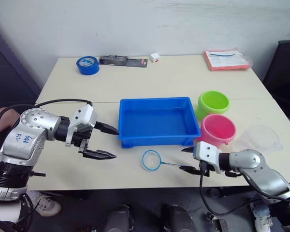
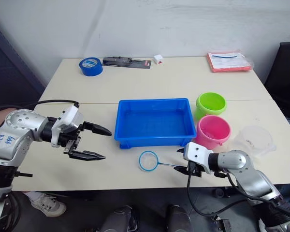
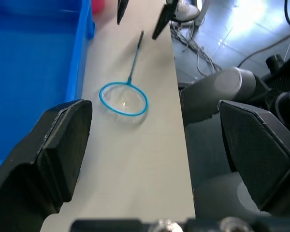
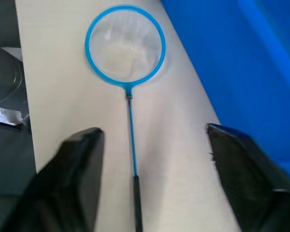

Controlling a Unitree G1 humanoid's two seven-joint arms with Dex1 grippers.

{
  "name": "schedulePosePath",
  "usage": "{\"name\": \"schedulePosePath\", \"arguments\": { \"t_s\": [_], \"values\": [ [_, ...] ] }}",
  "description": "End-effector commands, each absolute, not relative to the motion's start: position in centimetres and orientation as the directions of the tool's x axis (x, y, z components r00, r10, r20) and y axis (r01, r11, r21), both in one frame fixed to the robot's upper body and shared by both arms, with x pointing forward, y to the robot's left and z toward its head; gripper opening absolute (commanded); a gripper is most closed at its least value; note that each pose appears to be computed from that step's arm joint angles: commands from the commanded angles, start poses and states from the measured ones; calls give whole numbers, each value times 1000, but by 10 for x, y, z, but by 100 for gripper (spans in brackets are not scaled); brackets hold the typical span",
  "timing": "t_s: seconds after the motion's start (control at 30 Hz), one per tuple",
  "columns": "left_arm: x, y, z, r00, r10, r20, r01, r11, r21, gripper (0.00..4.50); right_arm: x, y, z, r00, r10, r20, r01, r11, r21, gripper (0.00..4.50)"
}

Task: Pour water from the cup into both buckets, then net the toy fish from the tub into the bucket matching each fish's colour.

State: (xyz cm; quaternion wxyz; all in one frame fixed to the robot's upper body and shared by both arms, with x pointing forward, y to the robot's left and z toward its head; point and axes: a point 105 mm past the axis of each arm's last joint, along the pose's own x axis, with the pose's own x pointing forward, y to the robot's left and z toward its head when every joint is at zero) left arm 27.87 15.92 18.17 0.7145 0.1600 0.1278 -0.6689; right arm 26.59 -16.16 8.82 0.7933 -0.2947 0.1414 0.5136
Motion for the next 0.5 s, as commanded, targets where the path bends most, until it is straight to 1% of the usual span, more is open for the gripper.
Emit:
{"name": "schedulePosePath", "arguments": {
  "t_s": [0.03,0.07,0.13,0.2,0.27,0.33,0.43,0.5],
  "values": [
    [290,165,200,140,-944,-299,990,131,51,450,259,-180,137,553,726,-409,-830,438,-345,445],
    [293,167,203,156,-949,-273,988,153,34,450,254,-189,151,592,715,-372,-805,498,-324,445],
    [301,173,208,207,-952,-225,978,210,8,450,244,-223,176,708,633,-315,-706,642,-298,445],
    [309,180,211,249,-948,-196,967,255,-3,450,231,-263,191,806,509,-302,-587,752,-300,445],
    [318,185,212,291,-938,-186,955,296,-2,450,216,-300,203,875,388,-289,-466,834,-294,445],
    [320,187,212,293,-937,-191,954,299,-1,450,200,-327,209,910,288,-298,-376,876,-301,445],
    [326,188,213,307,-932,-194,951,308,23,450,179,-353,206,920,193,-341,-307,896,-321,445],
    [329,187,213,311,-930,-196,950,310,37,450,172,-363,204,923,145,-358,-271,902,-336,445]
  ]
}}
